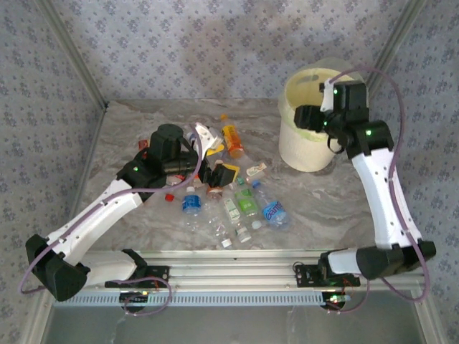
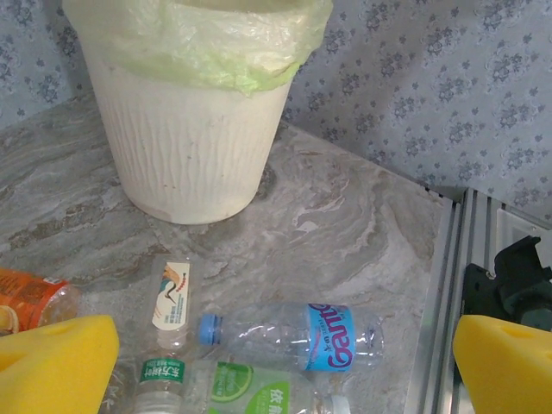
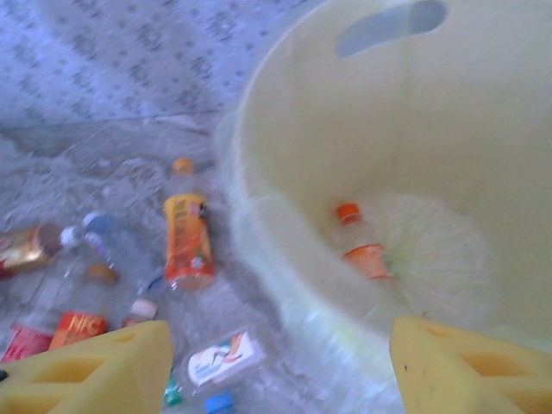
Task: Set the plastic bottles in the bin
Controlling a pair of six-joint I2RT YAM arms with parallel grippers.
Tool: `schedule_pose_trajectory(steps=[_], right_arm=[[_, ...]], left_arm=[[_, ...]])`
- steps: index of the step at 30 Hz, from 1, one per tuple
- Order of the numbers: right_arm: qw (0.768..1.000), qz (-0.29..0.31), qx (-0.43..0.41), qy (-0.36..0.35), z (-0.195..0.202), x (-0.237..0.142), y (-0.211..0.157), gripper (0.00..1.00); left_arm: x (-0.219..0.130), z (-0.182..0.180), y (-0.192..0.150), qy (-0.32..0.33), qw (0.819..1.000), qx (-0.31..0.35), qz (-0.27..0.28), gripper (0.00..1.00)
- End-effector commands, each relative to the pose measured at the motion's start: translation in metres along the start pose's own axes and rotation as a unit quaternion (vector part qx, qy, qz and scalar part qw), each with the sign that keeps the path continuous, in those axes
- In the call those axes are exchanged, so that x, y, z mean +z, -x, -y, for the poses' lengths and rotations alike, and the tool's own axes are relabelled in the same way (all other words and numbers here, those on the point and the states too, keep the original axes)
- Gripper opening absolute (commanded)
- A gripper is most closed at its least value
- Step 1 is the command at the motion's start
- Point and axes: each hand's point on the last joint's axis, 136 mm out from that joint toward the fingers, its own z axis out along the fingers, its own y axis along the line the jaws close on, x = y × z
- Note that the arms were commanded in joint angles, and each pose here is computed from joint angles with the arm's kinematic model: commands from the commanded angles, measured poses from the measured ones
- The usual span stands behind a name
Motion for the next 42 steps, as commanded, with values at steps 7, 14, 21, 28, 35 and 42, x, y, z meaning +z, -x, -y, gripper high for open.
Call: schedule_pose_trajectory(steps=[7,14,21,28,35,42], right_arm=[[0.998,-0.033,-0.038,0.044,-0.038,-0.024,-0.079,0.7],[0.987,-0.122,-0.088,0.049,-0.046,-0.006,-0.162,0.73],[0.975,-0.193,-0.103,0.043,-0.045,0.015,-0.23,0.76],[0.968,-0.216,-0.091,0.085,-0.076,0.026,-0.26,0.74],[0.965,-0.231,-0.051,0.109,-0.107,0.046,-0.279,0.68],[0.96,-0.261,-0.052,0.083,-0.114,0.065,-0.306,0.64]], left_arm=[[-0.007,0.008,0.011,-0.007,1.0,0.028,0.001,1.0],[-0.013,0.005,0.011,0.012,0.999,0.044,-0.004,1.0],[-0.01,0.005,0.009,0.009,0.999,0.04,-0.006,1.0],[-0.01,0.004,0.008,0.012,0.999,0.041,-0.007,1.0],[-0.015,-0.001,0.007,0.035,0.998,0.055,-0.01,1.0],[-0.012,0.002,0.007,0.027,0.998,0.055,-0.011,1.0]])
